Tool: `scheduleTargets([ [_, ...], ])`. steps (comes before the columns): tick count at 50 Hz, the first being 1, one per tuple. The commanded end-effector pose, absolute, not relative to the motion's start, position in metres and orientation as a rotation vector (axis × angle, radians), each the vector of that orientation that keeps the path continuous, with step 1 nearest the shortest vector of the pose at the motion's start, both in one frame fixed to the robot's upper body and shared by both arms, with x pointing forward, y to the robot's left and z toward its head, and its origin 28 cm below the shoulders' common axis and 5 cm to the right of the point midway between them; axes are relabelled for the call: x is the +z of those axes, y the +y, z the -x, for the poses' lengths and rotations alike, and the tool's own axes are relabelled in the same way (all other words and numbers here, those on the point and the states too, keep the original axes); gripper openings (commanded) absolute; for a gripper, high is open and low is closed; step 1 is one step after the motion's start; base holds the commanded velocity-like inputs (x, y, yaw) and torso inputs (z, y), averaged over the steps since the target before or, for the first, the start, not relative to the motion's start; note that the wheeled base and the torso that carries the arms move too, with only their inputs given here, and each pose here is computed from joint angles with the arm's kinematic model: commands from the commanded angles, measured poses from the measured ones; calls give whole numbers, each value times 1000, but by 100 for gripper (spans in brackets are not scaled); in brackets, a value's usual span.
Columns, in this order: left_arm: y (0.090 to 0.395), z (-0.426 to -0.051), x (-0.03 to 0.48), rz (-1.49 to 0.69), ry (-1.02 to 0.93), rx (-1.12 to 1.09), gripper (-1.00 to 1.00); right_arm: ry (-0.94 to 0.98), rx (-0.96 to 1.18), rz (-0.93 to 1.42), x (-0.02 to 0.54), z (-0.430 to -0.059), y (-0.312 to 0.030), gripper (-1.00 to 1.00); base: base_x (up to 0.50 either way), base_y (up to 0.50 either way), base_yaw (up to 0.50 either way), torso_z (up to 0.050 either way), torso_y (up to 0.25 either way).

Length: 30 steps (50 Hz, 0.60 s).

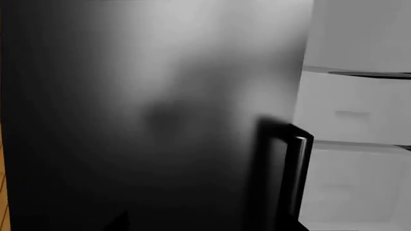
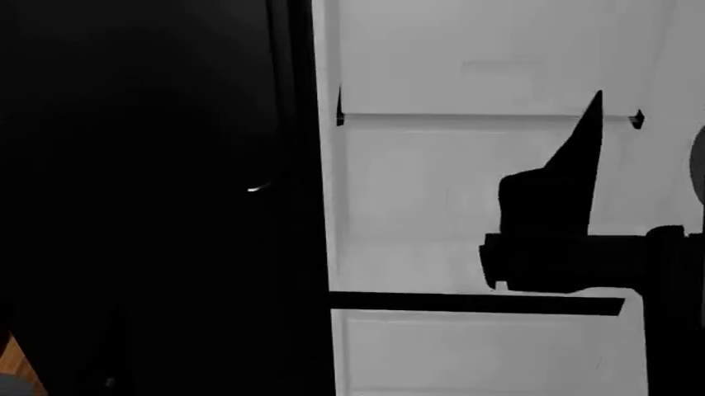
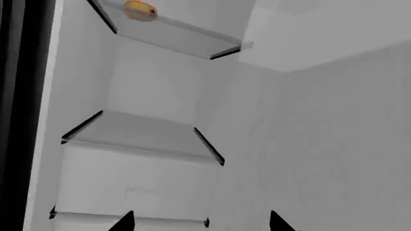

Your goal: Open the fridge door

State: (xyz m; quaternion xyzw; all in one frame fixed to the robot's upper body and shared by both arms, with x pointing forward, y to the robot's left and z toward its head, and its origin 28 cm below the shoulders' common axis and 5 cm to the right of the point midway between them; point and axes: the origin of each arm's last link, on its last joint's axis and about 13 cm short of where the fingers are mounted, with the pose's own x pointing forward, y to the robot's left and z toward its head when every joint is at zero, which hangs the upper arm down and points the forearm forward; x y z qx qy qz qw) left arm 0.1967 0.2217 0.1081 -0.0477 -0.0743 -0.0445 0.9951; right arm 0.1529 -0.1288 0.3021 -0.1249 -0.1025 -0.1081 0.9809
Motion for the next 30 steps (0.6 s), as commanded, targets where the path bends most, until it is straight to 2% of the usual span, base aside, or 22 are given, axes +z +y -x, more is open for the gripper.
scheduleTargets([
  [1, 219, -201, 107, 87, -159, -107, 100, -257, -567, 198, 311, -114, -163, 100, 0, -16, 0, 0, 0],
  [14, 219, -201, 107, 90, -163, -114, 100, -265, -690, 198, 338, -111, -183, 100, 0, -9, 0, 0, 0],
  [15, 219, -201, 107, 90, -164, -115, 100, -207, -530, 331, 329, -119, -169, 100, 0, 0, 0, 0, 0],
  [16, 219, -202, 107, 90, -164, -115, 100, -346, -275, 408, 316, -127, -150, 100, 0, 0, 0, 0, 0],
  [18, 219, -202, 107, 92, -165, -115, 100, -525, 37, 241, 314, -153, -125, 100, 7, 0, 0, 0, 0],
  [19, 219, -202, 107, 92, -164, -115, 100, -752, 120, 124, 335, -156, -118, 100, 0, 0, 0, 0, 0],
  [21, 219, -202, 107, 92, -163, -115, 100, -1179, 173, -126, 374, -152, -122, 100, 0, 0, 0, 0, 0],
  [23, 220, -202, 107, 93, -164, -113, 100, -1479, 56, -366, 388, -148, -147, 100, 0, 0, -1, 0, 0],
  [24, 219, -202, 107, 93, -164, -114, 100, -1548, -55, -475, 382, -152, -161, 100, 0, 0, -1, 0, 0],
  [25, 219, -202, 106, 93, -163, -113, 100, -1588, -102, -437, 379, -155, -166, 100, 0, 0, -1, 0, 0],
  [27, 219, -202, 107, 92, -163, -114, 100, -1609, -246, -197, 373, -151, -188, 100, 0, 0, -1, 0, 0],
  [30, 218, -202, 107, 91, -162, -116, 100, -1380, -341, 142, 353, -148, -209, 100, 0, 0, -1, 0, 0],
])
